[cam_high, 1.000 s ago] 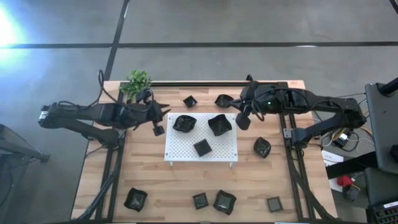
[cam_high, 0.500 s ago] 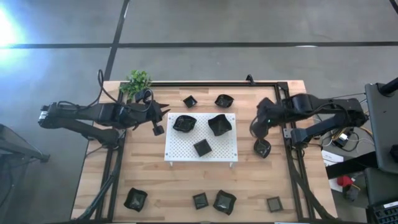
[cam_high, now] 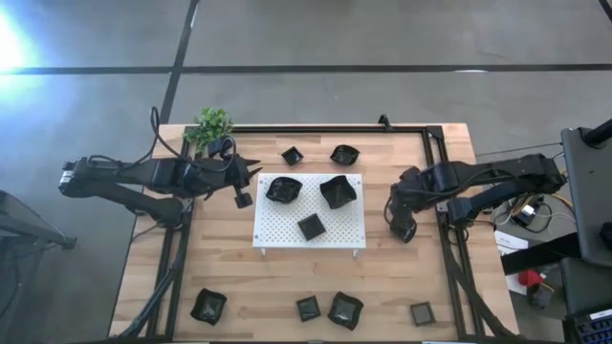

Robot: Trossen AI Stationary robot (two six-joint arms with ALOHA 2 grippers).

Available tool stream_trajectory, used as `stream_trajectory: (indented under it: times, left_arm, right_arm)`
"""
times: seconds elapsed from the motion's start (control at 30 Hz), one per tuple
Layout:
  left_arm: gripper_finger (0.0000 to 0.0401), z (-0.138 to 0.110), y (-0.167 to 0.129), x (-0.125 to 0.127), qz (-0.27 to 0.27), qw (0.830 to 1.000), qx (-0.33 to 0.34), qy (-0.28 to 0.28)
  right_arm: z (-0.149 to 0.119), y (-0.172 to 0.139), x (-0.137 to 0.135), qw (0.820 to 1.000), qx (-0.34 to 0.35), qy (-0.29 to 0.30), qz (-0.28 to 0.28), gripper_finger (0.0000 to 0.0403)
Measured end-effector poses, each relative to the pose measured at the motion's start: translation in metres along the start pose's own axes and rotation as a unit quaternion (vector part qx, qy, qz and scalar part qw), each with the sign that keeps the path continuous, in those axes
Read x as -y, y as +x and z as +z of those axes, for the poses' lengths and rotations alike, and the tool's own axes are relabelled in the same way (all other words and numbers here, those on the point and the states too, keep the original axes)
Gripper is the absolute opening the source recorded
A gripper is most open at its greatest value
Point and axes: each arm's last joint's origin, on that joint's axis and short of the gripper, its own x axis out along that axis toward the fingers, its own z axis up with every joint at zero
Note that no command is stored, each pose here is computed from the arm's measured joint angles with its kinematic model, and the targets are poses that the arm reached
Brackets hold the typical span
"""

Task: Pick & Place Mini shaped plates
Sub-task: Stack the black leaf shaped plate on top of the black leaf shaped plate on the shelf

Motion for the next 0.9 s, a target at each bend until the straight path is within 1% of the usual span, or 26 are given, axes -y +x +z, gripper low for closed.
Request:
stream_trajectory:
  times: [0.1, 0.3, 0.4, 0.5, 0.7, 0.83, 0.9]
  left_arm:
    - [0.0075, 0.000, 0.000, 0.000, 0.000, 1.000, 0.000, 0.010]
    - [0.0075, 0.000, 0.000, 0.000, 0.000, 1.000, 0.000, 0.015]
    - [0.0075, 0.000, 0.000, 0.000, 0.000, 1.000, 0.000, 0.015]
    - [0.0075, 0.000, 0.000, 0.000, 0.000, 1.000, 0.000, 0.016]
    - [0.0075, 0.000, 0.000, 0.000, 0.000, 1.000, 0.000, 0.016]
    - [0.0075, 0.000, 0.000, 0.000, 0.000, 1.000, 0.000, 0.016]
    - [0.0075, 0.000, 0.000, 0.000, 0.000, 1.000, 0.000, 0.015]
  right_arm:
    - [-0.003, 0.012, 0.001, 1.000, -0.016, 0.019, -0.010, 0.0009]
    - [-0.009, 0.039, -0.002, 0.999, -0.048, 0.024, 0.009, 0.0013]
    - [-0.011, 0.050, -0.005, 0.998, -0.055, 0.023, 0.026, 0.0028]
    - [-0.012, 0.059, -0.006, 0.998, -0.054, 0.020, 0.032, 0.0052]
    - [-0.015, 0.073, 0.000, 0.998, -0.046, 0.032, 0.001, 0.0093]
    - [-0.019, 0.084, 0.005, 0.997, -0.052, 0.053, -0.020, 0.0106]
    - [-0.018, 0.083, 0.003, 0.997, -0.051, 0.055, -0.018, 0.0109]
